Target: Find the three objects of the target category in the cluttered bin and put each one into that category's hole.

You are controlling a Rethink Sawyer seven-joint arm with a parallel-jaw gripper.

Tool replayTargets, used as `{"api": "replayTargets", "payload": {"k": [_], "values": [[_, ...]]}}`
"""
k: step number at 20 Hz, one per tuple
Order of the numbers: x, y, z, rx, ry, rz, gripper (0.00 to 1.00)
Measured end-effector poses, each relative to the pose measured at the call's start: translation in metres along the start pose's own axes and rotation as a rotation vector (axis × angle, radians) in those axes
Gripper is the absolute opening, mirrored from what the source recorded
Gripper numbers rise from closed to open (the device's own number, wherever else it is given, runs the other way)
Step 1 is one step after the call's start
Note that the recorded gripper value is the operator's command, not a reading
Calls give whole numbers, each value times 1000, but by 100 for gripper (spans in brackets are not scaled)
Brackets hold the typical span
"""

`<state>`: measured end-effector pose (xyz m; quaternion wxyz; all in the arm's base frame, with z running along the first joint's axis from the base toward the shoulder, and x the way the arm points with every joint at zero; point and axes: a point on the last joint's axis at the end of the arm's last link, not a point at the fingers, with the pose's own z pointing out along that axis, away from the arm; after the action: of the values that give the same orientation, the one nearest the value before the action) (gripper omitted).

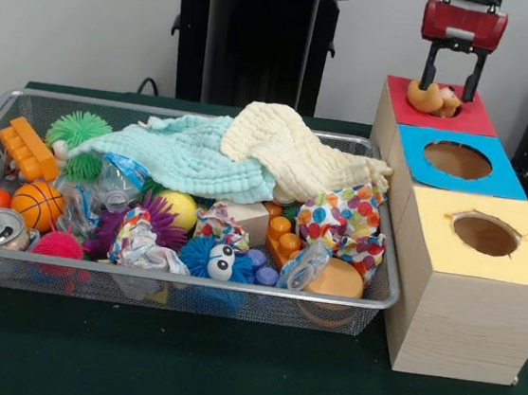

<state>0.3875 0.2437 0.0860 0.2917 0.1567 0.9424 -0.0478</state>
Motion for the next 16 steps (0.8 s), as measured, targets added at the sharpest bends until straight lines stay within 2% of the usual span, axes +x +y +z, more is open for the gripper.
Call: {"api": "replayTargets", "payload": {"k": [1, 16], "values": [[-1, 0, 0, 1, 1, 2, 0], [2, -5, -6, 5, 12, 8, 0]]}}
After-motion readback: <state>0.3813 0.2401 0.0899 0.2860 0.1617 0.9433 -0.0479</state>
